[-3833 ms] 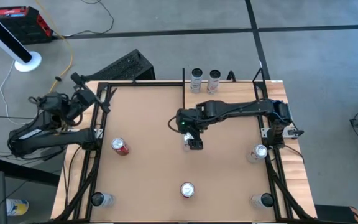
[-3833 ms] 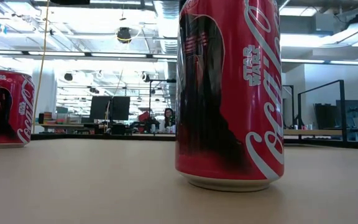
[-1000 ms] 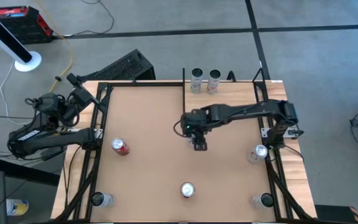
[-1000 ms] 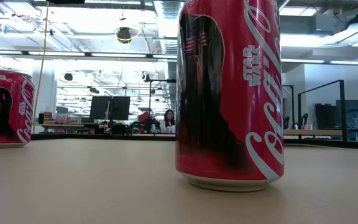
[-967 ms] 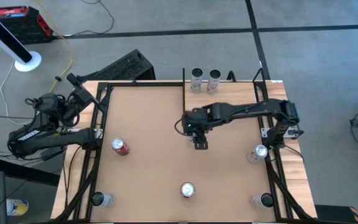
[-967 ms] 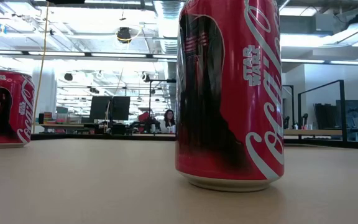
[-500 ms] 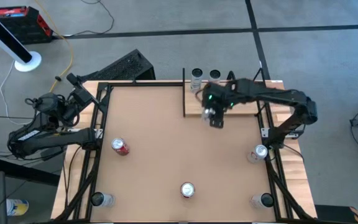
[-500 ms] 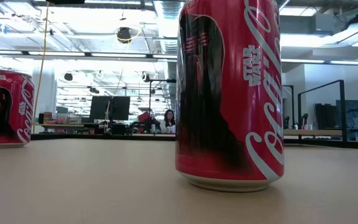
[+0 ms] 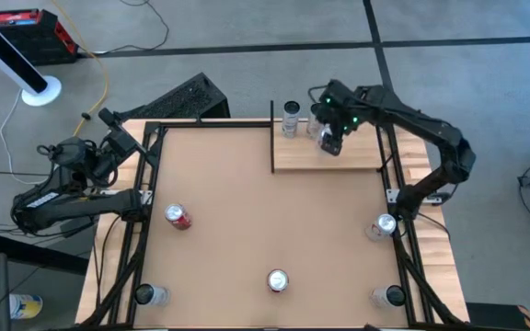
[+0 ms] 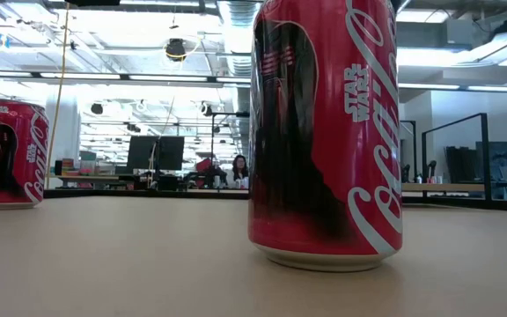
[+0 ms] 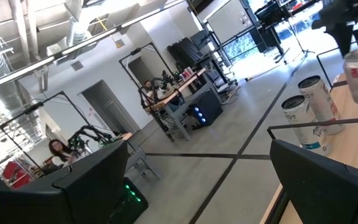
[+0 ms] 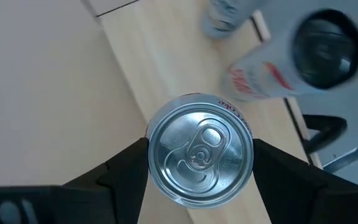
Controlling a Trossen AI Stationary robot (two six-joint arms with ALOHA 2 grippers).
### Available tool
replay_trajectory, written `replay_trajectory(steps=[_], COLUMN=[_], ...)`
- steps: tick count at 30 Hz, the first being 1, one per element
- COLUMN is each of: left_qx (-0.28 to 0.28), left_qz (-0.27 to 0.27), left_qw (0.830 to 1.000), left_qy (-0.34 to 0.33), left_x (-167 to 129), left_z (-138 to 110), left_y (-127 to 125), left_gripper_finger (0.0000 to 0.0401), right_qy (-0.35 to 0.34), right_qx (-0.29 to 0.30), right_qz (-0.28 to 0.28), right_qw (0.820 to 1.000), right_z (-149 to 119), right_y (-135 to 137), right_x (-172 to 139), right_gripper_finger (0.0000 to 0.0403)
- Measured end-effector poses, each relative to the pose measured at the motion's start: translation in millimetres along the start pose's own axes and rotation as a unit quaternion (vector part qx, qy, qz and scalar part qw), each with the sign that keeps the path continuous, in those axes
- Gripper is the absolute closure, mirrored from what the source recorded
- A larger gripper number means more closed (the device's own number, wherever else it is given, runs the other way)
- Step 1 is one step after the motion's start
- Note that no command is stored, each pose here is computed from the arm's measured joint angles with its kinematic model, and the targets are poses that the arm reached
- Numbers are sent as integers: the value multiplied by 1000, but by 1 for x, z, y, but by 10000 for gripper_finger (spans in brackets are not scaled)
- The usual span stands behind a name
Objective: Place canned beverage on shelf
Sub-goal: Put the top red-silver soda can on the shelf
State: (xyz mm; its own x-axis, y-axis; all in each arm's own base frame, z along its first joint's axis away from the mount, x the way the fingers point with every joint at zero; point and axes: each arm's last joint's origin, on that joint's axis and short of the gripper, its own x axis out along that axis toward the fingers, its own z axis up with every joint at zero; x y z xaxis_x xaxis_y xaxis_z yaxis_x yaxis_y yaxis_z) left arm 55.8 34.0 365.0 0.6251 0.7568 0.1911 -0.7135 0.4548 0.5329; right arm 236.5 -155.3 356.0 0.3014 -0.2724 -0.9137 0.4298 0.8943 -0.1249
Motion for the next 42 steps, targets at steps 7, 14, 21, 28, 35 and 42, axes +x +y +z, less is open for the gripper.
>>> replay_trajectory(steps=[7, 14, 21, 28, 35, 42], left_qx=[0, 0, 3, 1, 2, 2], left_qz=[0, 2, 2, 3, 3, 3], left_qw=[1000, 1000, 1000, 1000, 1000, 1000], left_qy=[0, 2, 2, 2, 2, 2], left_x=[0, 0, 0, 0, 0, 0], left_z=[0, 0, 0, 0, 0, 0], left_y=[0, 0, 0, 0, 0, 0], left_gripper_finger=[22, 22, 22, 22, 22, 22], right_qy=[1, 46, 15, -7, -21, -68], right_qx=[51, 74, 77, 83, 88, 94], right_qz=[-1, -7, -15, -21, -29, 6], right_qw=[999, 996, 997, 996, 995, 993], right_z=[-8, -40, -49, -51, -54, -49], right_y=[-29, -44, -45, -43, -43, -24], right_x=[11, 47, 44, 31, 21, 0], right_gripper_finger=[126, 126, 115, 78, 71, 80])
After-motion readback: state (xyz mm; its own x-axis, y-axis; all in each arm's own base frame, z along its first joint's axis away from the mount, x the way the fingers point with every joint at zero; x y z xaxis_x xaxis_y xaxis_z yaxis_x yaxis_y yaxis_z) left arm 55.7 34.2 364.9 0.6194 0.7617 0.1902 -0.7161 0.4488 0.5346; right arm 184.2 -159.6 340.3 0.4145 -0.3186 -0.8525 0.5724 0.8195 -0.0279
